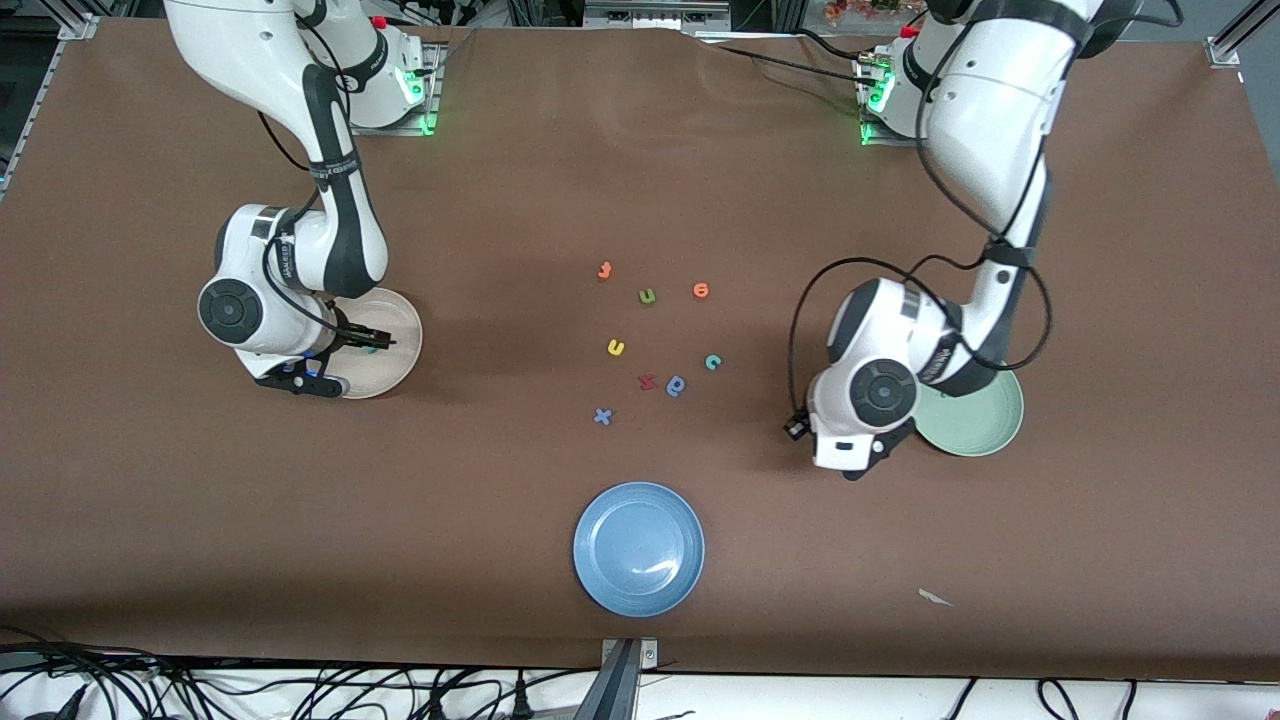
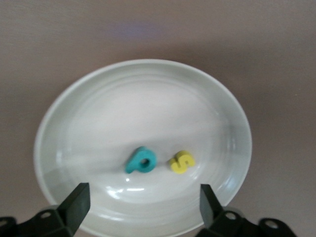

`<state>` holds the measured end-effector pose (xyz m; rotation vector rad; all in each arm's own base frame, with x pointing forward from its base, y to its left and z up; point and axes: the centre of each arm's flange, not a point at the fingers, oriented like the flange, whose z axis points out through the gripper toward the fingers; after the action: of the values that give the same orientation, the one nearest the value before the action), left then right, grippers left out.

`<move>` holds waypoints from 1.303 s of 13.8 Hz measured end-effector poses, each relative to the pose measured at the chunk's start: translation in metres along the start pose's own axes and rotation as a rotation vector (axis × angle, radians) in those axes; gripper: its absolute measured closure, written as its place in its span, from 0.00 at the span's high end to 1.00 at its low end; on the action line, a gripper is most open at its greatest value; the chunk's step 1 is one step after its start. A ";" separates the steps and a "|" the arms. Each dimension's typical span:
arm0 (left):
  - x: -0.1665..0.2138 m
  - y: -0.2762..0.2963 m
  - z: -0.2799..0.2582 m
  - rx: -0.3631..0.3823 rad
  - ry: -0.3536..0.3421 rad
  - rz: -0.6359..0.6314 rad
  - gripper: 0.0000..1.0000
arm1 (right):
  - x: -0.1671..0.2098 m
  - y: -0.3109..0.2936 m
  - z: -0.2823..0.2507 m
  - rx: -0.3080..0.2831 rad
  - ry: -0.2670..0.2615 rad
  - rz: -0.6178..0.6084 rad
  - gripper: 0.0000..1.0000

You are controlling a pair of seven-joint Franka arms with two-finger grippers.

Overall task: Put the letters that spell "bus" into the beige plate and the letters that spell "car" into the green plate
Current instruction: 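Release the s on beige plate while the left gripper drops a on green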

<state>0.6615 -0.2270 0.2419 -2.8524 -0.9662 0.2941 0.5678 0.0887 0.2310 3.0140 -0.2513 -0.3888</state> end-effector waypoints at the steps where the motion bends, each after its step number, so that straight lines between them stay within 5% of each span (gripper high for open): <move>1: 0.012 -0.016 -0.008 0.006 0.004 0.040 0.29 | 0.000 -0.014 -0.013 0.004 0.002 0.010 1.00; 10: 0.054 -0.184 0.025 -0.076 0.081 0.388 0.29 | -0.040 -0.141 -0.047 0.036 0.036 0.187 1.00; 15: 0.065 -0.221 0.039 -0.069 0.072 0.580 0.32 | -0.043 -0.163 -0.047 0.039 0.042 0.235 1.00; 18: 0.071 -0.223 0.031 -0.074 0.088 0.647 0.59 | -0.044 -0.167 -0.045 0.040 0.041 0.242 1.00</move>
<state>0.5785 -0.0066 0.2390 -3.1293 -0.0113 0.1813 0.5632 0.2637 0.2665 2.9763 -0.6194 -0.3026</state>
